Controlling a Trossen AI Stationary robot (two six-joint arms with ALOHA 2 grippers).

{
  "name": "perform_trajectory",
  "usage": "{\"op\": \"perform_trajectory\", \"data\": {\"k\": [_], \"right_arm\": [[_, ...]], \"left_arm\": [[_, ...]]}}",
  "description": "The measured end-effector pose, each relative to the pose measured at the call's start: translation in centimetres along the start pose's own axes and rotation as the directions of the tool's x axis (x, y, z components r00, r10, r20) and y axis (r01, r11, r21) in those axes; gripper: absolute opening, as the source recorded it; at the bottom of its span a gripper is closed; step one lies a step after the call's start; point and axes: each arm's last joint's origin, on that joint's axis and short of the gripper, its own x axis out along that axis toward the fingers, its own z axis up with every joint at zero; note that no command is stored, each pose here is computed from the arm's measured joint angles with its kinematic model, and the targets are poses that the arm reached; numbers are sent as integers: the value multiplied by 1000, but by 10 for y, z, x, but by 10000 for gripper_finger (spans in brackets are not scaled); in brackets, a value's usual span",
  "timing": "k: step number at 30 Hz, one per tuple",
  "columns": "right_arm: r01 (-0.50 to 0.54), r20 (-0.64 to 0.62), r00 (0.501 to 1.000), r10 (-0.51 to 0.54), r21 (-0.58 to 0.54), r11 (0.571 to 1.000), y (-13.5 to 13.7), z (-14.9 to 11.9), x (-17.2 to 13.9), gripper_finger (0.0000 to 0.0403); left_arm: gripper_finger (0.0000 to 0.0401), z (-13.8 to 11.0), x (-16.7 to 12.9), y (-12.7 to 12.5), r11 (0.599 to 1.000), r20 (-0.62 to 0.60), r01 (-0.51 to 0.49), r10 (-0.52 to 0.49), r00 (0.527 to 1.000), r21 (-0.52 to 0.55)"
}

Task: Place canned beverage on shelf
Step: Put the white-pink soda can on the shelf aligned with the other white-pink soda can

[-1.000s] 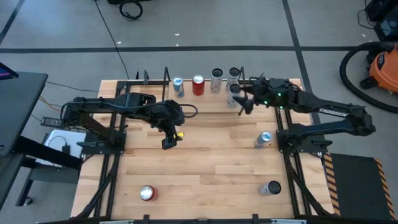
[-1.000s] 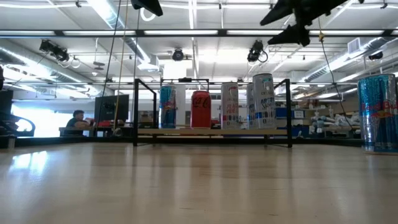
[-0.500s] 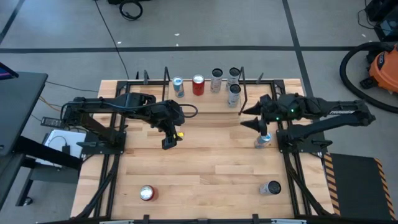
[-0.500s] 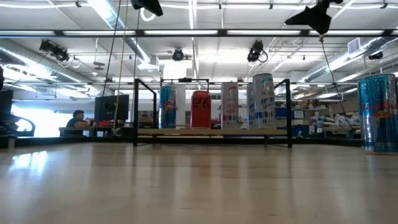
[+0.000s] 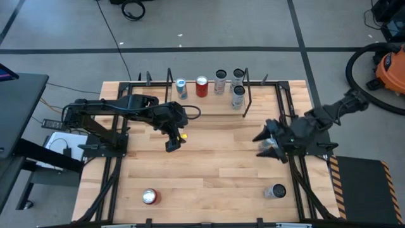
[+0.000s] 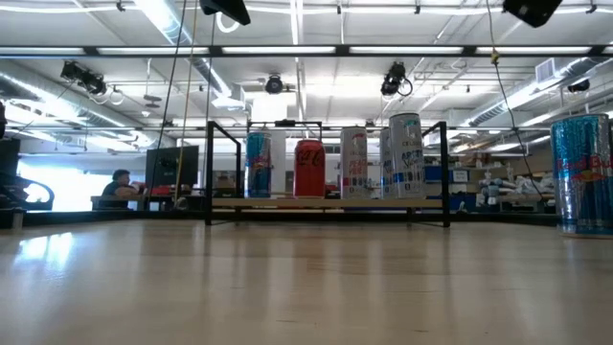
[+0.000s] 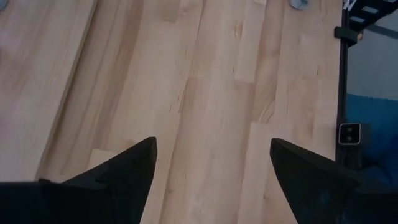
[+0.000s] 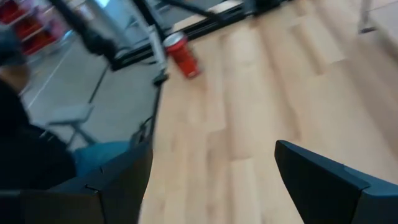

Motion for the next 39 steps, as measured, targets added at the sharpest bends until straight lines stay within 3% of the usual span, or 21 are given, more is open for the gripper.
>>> {"op": "perform_trajectory", "data": {"k": [10, 19, 26, 31, 39], "right_arm": [[-136, -88, 987, 133, -31, 990, 26, -14, 8, 347], [-240, -129, 962, 240, 19, 971, 41, -14, 32, 347], [-330, -284, 894, 346, 104, 938, 52, -27, 40, 347], [-336, -324, 883, 340, 70, 939, 64, -42, 33, 347], [-230, -353, 909, 221, 17, 973, 76, -70, 15, 347]], "left_arm": [[316, 0, 0, 0, 1000, 5, 2, -2, 1000, -5], [316, 3, 0, -1, 1000, 34, 11, -11, 999, -11], [316, 10, -1, -3, 999, 104, 36, -32, 994, -36], [316, 15, -1, -5, 995, 154, 60, -48, 987, -78], [316, 16, -1, -5, 986, 164, 75, -50, 985, -147]]}}
